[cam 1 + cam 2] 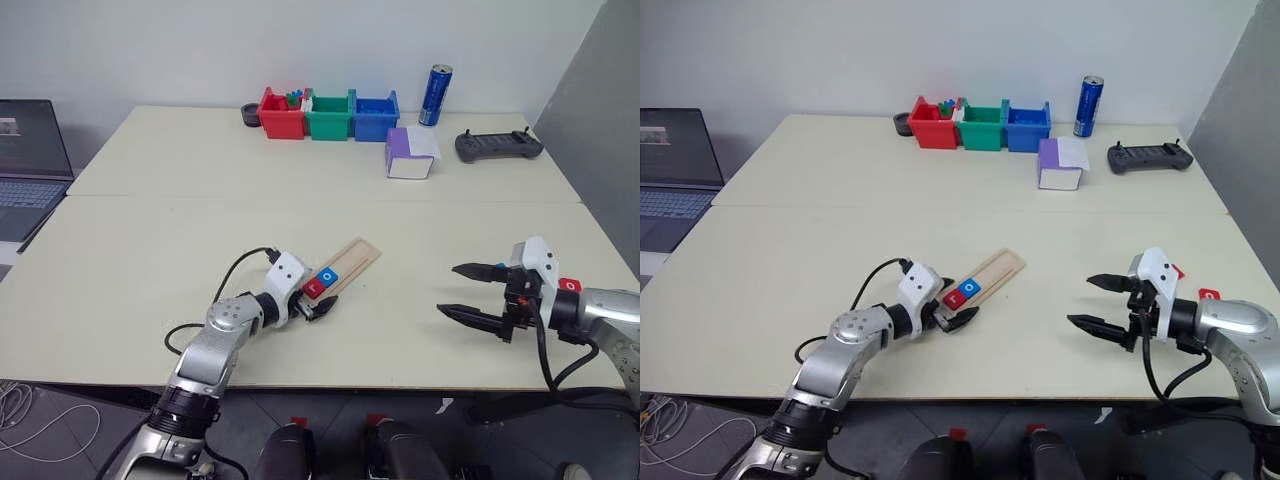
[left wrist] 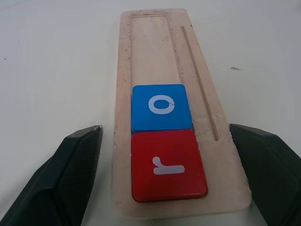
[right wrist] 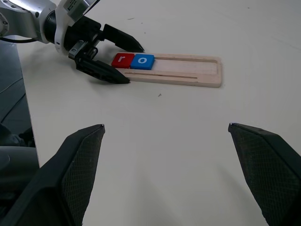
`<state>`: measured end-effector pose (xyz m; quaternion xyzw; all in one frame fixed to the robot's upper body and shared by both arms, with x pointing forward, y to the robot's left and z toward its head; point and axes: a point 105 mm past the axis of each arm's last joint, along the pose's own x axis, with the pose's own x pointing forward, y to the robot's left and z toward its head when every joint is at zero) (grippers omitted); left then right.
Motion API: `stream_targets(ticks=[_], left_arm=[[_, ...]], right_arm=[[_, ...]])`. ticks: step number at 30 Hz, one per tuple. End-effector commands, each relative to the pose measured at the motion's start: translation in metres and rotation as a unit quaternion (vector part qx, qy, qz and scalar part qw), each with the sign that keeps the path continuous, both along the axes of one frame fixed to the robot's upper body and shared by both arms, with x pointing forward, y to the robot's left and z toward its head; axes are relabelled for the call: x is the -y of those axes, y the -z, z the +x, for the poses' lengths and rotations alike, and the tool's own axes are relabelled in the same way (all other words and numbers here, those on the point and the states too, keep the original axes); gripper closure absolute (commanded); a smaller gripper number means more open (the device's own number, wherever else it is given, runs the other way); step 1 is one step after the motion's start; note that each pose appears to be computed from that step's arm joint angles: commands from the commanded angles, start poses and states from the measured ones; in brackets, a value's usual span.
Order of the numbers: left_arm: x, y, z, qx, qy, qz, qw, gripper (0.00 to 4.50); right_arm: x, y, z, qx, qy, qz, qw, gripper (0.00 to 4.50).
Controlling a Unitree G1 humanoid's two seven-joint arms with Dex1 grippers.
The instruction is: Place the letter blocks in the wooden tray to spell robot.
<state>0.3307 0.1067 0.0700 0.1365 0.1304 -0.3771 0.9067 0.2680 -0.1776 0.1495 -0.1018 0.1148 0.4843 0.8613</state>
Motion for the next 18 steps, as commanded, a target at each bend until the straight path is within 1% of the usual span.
stream_targets(ticks=[1,4,7,8,9,15,18], left_arm=[[0.005,0.008,-0.006,-0.018,0.012,0.016,1.000,0.00],[0.002,0.013,-0.008,-0.035,0.012,0.021,0.999,0.00],[-0.006,0.017,-0.004,-0.044,-0.013,0.036,0.998,0.59],[-0.007,0.018,-0.002,-0.047,-0.019,0.038,0.998,0.90],[-0.007,0.018,-0.001,-0.049,-0.020,0.038,0.998,1.12],[0.013,0.006,0.004,-0.043,0.027,0.017,0.999,1.11],[0.031,-0.003,0.007,-0.015,0.088,0.020,0.996,1.11]], right_arm=[[-0.003,-0.009,0.001,0.024,-0.005,-0.001,1.000,0.03],[-0.002,-0.010,0.002,0.026,-0.002,0.000,1.000,0.03],[-0.001,-0.010,0.004,0.027,0.002,-0.001,1.000,0.00],[-0.001,-0.009,0.004,0.027,0.004,0.000,1.000,0.00],[0.000,-0.009,0.003,0.026,0.005,0.000,1.000,0.00],[0.000,-0.008,0.001,0.026,0.012,0.001,1.000,0.00],[0.002,-0.009,0.000,0.028,0.021,0.000,0.999,0.00]])
